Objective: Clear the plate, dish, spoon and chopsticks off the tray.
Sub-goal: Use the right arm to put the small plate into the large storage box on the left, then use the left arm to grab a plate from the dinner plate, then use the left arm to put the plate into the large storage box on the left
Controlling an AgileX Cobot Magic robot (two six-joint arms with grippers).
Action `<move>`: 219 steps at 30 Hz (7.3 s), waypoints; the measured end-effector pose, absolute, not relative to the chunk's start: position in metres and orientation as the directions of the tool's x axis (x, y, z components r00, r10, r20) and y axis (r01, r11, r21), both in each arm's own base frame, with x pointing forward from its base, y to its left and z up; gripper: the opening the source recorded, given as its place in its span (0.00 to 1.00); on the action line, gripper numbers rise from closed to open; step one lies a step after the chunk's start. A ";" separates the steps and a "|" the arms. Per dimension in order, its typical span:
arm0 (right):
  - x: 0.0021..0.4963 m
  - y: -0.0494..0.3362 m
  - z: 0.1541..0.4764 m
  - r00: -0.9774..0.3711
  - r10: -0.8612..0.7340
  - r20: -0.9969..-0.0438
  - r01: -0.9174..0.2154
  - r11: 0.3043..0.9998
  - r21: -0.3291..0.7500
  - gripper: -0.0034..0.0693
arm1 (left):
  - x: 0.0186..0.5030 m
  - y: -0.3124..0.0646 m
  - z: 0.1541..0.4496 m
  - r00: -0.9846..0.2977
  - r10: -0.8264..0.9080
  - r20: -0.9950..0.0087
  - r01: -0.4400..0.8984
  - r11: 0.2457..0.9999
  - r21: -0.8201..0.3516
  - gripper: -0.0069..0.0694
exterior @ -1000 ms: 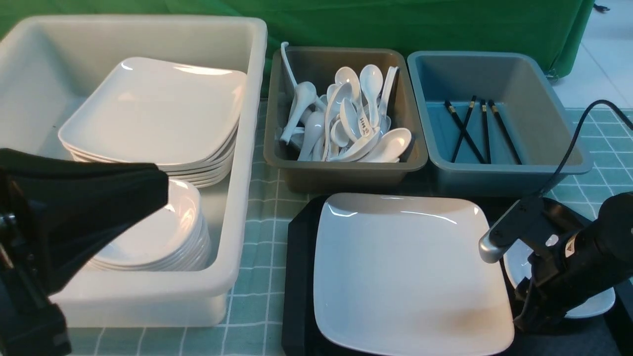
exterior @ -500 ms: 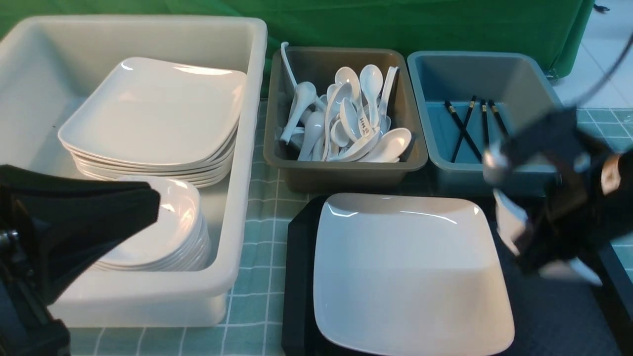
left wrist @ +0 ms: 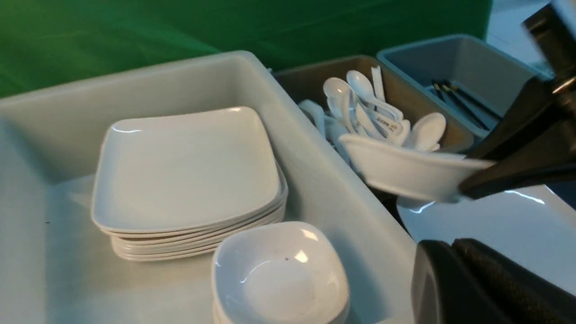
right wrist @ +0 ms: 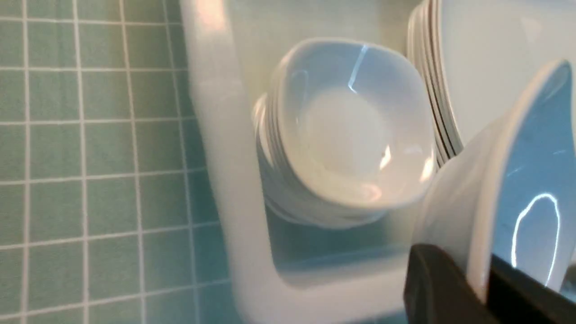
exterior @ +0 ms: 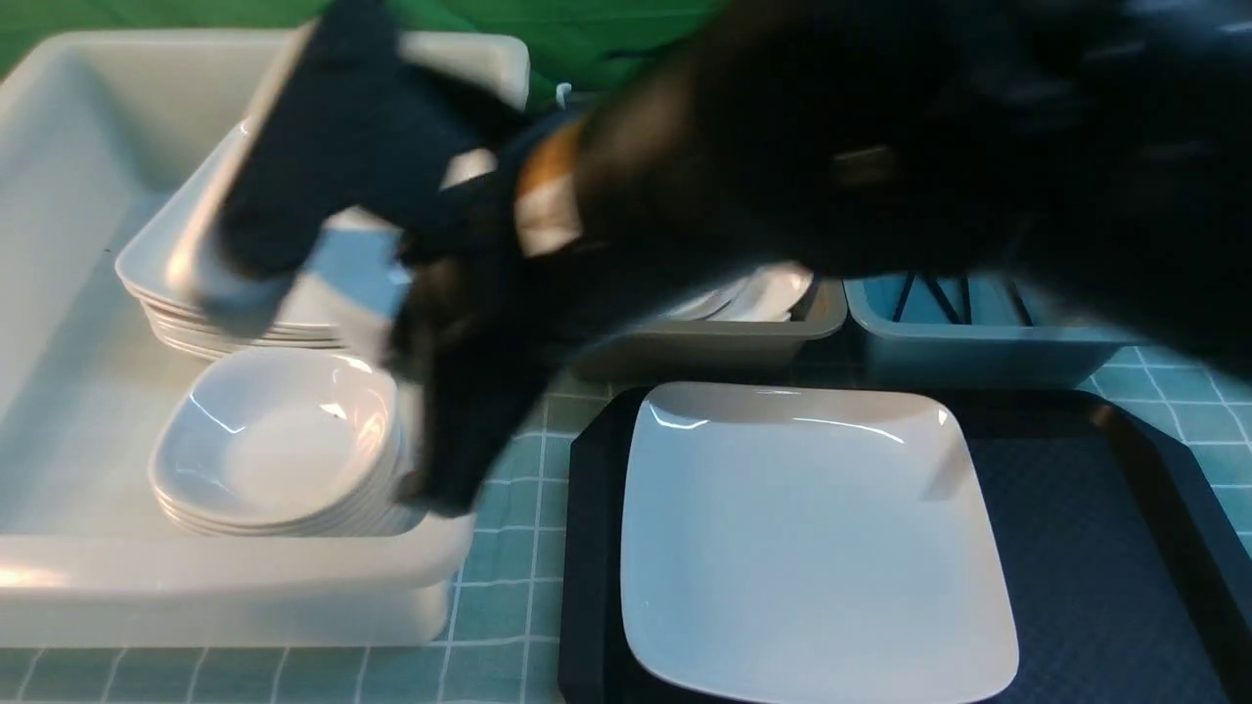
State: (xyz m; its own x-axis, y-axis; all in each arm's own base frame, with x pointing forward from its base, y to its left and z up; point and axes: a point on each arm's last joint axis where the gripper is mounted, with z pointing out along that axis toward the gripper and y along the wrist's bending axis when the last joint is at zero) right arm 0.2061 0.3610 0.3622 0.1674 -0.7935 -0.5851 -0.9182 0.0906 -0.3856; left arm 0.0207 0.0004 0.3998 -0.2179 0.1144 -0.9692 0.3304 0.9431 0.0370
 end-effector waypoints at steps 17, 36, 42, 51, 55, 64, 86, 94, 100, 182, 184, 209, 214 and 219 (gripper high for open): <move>0.228 0.438 0.284 0.335 -0.813 -0.477 -0.888 -0.104 -0.447 0.14 | -0.015 0.019 0.390 -0.203 0.076 -0.976 0.307 0.952 0.010 0.10; 0.212 0.383 0.347 0.172 -0.914 -0.367 -0.916 -0.012 -0.400 0.76 | 0.002 0.004 0.380 -0.254 0.092 -0.963 0.363 0.932 -0.007 0.11; 0.203 0.318 0.412 -0.065 -0.916 -0.395 -0.854 0.256 -0.453 0.35 | 0.054 -0.039 0.374 -0.375 0.288 -0.881 0.566 0.824 0.029 0.11; 0.183 0.191 0.420 -0.429 -0.767 -0.477 -0.710 0.613 -0.347 0.12 | 0.148 -0.123 0.326 -0.362 0.557 -0.747 0.841 0.541 -0.003 0.11; 0.151 0.139 0.401 -0.513 -0.713 -0.479 -0.655 0.685 -0.319 0.12 | 0.170 -0.171 0.288 -0.268 0.722 -0.637 0.919 0.391 0.056 0.11; 0.096 0.070 0.375 -0.584 -0.577 -0.570 -0.563 0.795 -0.228 0.14 | 0.205 -0.247 0.230 -0.024 0.911 -0.412 0.979 0.105 0.176 0.21; 0.067 0.035 0.367 -0.540 -0.496 -0.680 -0.542 0.823 -0.170 0.15 | 0.234 -0.261 0.163 0.438 0.892 -0.109 0.865 -0.386 0.320 0.70; 0.066 0.036 0.367 -0.545 -0.493 -0.678 -0.548 0.822 -0.157 0.17 | 0.237 -0.262 0.161 0.459 0.884 -0.088 0.851 -0.408 0.331 0.62; 0.066 0.036 0.367 -0.545 -0.494 -0.678 -0.549 0.821 -0.157 0.17 | 0.236 -0.263 0.161 0.394 0.914 -0.096 0.878 -0.343 0.334 0.44; 0.114 0.090 0.404 -0.305 -0.544 -0.782 -0.585 0.755 -0.297 0.24 | 0.312 -0.047 0.329 -0.298 0.903 -0.309 0.539 0.427 0.726 0.13; 0.114 0.089 0.403 -0.316 -0.545 -0.777 -0.586 0.756 -0.292 0.24 | 0.321 -0.050 0.316 -0.302 0.907 -0.293 0.565 0.418 0.711 0.13; 0.110 0.091 0.399 -0.353 -0.545 -0.760 -0.615 0.748 -0.251 0.24 | 0.352 -0.063 0.278 -0.272 0.895 -0.353 0.591 0.445 0.673 0.42; 0.109 0.090 0.397 -0.372 -0.554 -0.745 -0.615 0.748 -0.250 0.24 | 0.352 -0.067 0.278 -0.318 0.836 -0.447 0.576 0.545 0.610 0.64; 0.108 0.090 0.396 -0.386 -0.554 -0.738 -0.620 0.748 -0.237 0.24 | 0.348 -0.070 0.285 -0.346 0.768 -0.538 0.549 0.631 0.548 0.83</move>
State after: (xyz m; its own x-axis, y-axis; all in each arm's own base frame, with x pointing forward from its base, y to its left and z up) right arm 0.1078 0.0897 0.3962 -0.3862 -0.5540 -0.7375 -0.6199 0.7479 -0.2372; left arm 0.3481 -0.0699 0.2855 -0.3462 0.7682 -0.5385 0.5493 0.6313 0.5475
